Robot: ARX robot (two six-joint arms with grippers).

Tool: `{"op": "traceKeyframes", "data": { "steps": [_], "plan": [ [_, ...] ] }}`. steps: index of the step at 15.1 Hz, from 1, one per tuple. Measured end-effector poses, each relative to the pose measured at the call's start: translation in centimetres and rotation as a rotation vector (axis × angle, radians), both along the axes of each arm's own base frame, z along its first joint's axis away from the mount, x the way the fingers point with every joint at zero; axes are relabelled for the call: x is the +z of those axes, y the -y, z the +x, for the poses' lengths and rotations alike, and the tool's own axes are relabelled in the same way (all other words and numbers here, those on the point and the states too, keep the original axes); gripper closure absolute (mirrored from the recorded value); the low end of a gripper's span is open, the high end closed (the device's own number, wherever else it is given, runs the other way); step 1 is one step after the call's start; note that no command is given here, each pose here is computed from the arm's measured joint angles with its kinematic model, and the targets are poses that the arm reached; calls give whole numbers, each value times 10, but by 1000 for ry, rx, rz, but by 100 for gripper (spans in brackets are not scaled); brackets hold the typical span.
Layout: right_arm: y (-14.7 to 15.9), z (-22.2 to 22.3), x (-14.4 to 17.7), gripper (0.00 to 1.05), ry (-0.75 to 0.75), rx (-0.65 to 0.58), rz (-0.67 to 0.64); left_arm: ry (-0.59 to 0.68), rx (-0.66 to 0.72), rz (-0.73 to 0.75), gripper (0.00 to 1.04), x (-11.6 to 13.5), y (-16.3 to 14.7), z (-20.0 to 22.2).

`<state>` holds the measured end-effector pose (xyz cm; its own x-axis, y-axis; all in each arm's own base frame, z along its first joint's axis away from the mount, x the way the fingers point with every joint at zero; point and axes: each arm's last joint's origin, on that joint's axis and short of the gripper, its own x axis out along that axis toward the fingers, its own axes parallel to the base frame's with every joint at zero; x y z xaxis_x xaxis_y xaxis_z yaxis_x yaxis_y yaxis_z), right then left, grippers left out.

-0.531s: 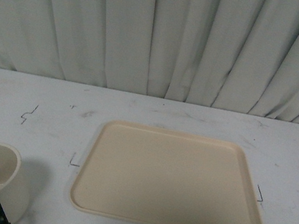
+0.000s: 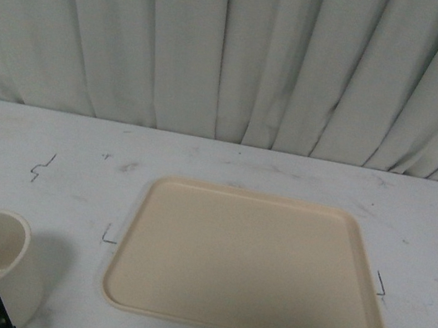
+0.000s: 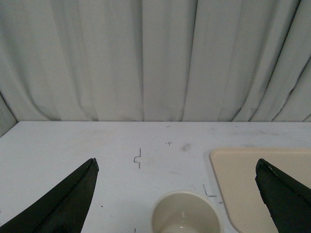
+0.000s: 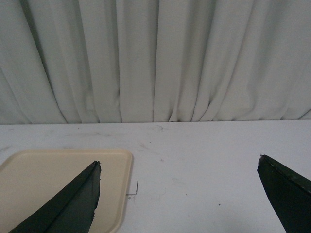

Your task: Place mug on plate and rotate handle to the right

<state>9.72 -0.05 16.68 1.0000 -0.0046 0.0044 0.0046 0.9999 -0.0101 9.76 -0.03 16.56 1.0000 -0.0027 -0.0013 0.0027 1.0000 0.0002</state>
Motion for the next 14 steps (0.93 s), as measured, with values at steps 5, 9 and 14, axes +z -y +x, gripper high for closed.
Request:
{"op": "traceKeyframes", "data": {
  "steps": [5, 9, 14],
  "plan": [
    [0, 0, 0, 6, 0, 0, 0, 0, 0, 0, 7, 0, 0, 0],
    [0, 0, 0, 6, 0, 0, 0, 0, 0, 0, 7, 0, 0, 0],
    [0, 0, 0, 6, 0, 0, 3, -557, 192, 184, 7, 29, 13, 20]
  ]
}}
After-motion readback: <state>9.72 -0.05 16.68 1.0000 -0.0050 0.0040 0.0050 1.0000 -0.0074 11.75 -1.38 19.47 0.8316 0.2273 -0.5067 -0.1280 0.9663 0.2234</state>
